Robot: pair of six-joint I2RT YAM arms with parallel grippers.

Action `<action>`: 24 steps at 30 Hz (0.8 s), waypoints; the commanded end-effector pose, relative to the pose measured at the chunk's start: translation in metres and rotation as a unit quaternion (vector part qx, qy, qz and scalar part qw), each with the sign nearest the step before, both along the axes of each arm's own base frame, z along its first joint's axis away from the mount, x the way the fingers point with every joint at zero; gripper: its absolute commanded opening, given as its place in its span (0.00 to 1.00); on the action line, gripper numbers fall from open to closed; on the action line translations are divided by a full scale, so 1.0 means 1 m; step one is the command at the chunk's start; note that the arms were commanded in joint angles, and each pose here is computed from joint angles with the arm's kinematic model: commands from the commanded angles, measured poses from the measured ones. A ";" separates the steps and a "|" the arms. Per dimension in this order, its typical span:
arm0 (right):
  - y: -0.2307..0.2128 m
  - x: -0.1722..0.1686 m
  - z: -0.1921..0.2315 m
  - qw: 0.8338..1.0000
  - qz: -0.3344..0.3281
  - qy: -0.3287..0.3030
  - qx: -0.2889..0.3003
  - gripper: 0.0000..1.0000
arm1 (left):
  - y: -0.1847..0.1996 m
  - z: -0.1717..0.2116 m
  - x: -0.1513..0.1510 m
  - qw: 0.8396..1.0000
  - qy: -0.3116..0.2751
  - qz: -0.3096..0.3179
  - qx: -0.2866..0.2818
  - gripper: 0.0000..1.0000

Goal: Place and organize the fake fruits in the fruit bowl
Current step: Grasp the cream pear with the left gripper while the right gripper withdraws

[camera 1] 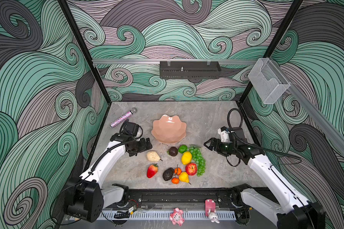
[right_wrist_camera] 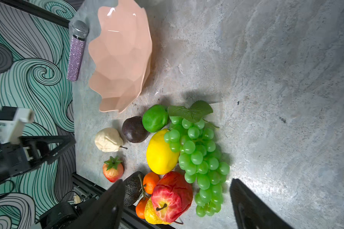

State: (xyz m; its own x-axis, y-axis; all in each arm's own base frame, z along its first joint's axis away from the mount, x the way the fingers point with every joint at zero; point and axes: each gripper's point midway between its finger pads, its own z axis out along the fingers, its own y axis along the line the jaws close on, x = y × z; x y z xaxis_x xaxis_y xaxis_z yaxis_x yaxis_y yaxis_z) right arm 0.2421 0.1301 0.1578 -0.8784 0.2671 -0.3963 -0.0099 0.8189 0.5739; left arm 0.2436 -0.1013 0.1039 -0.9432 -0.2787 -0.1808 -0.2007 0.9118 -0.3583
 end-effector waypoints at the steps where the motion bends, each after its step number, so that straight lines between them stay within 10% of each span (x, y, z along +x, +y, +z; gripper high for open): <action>1: -0.003 0.010 0.008 0.999 -0.009 -0.053 -0.007 0.92 | -0.010 -0.009 -0.001 0.999 0.009 0.034 -0.016 0.96; 24: 0.009 0.013 -0.004 0.996 0.008 -0.089 -0.026 0.99 | -0.035 -0.072 0.012 0.995 0.053 0.088 -0.008 0.84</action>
